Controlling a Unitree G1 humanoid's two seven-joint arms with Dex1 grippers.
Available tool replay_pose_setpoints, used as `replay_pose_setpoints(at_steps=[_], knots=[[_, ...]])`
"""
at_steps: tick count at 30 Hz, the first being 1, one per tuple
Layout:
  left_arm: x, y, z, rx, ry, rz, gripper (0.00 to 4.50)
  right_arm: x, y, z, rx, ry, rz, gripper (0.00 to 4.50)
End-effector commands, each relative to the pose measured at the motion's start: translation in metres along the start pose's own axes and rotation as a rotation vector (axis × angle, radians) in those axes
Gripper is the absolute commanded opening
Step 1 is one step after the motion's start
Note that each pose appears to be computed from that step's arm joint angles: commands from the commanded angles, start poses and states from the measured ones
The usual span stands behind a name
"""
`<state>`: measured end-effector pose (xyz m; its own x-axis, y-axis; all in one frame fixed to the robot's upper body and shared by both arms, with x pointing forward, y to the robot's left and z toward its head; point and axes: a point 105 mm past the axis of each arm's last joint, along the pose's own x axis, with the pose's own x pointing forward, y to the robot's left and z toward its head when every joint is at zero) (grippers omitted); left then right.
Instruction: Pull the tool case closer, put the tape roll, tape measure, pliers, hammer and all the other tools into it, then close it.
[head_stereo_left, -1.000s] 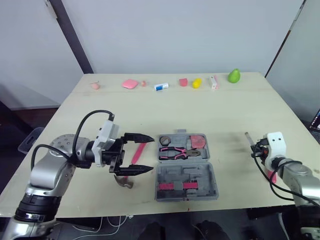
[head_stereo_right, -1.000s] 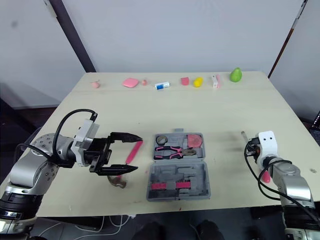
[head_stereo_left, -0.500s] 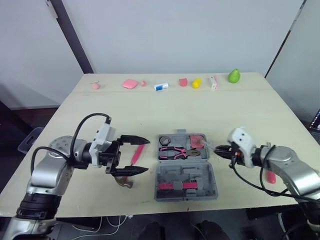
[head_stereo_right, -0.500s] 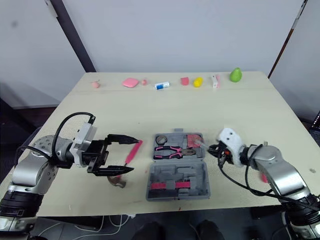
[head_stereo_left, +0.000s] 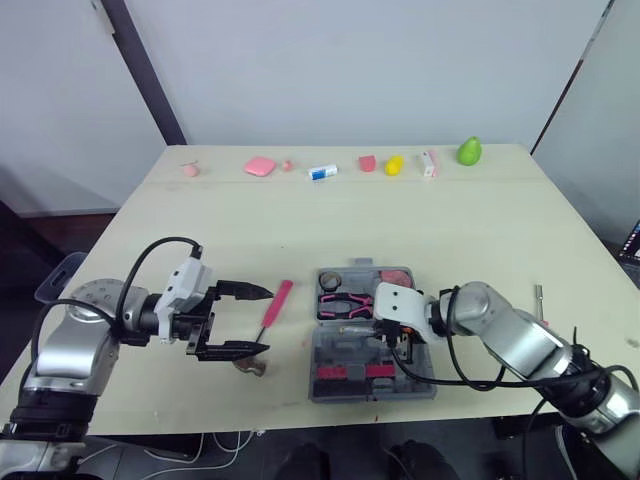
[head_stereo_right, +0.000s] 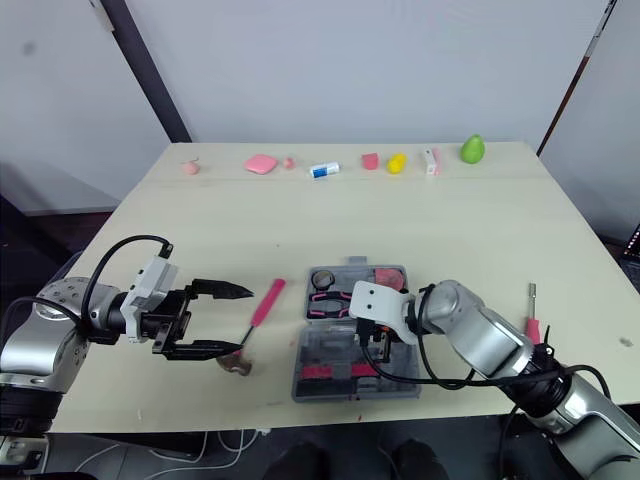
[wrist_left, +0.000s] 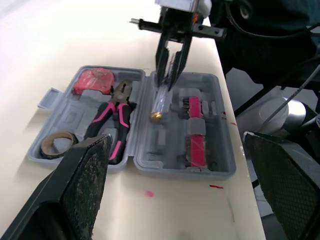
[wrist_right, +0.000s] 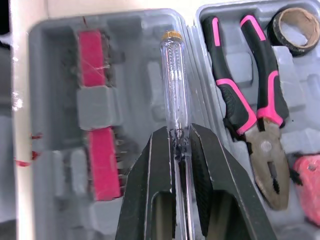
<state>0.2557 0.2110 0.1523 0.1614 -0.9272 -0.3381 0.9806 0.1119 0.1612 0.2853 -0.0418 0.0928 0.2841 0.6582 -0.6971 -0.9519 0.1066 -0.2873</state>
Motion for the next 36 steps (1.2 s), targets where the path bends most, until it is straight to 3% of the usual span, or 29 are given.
replay_pose_setpoints(at_steps=[1, 12, 30, 31, 33, 35, 36], knots=[[-0.004, -0.006, 0.007, 0.049, 0.021, -0.039, 4.5, 0.007, -0.005, 0.012, -0.032, 0.001, -0.012, 0.01], [-0.001, -0.012, 0.008, 0.05, 0.024, -0.058, 4.5, 0.027, -0.006, -0.002, -0.058, 0.069, 0.009, 0.01], [-0.003, -0.012, 0.006, 0.039, 0.042, -0.053, 4.5, 0.046, -0.004, 0.018, -0.068, 0.005, 0.03, 0.01], [-0.003, -0.013, 0.006, 0.038, 0.041, -0.053, 4.5, 0.045, -0.005, 0.018, -0.069, 0.004, 0.03, 0.77], [-0.003, -0.013, 0.006, 0.038, 0.04, -0.052, 4.5, 0.043, -0.008, 0.018, -0.075, -0.003, 0.016, 1.15], [-0.002, -0.012, 0.007, 0.036, 0.039, -0.051, 4.5, 0.04, -0.01, 0.02, -0.077, -0.017, 0.006, 2.39], [-0.002, -0.012, 0.007, 0.034, 0.035, -0.047, 4.5, 0.036, -0.012, 0.021, -0.078, -0.026, -0.004, 2.39]])
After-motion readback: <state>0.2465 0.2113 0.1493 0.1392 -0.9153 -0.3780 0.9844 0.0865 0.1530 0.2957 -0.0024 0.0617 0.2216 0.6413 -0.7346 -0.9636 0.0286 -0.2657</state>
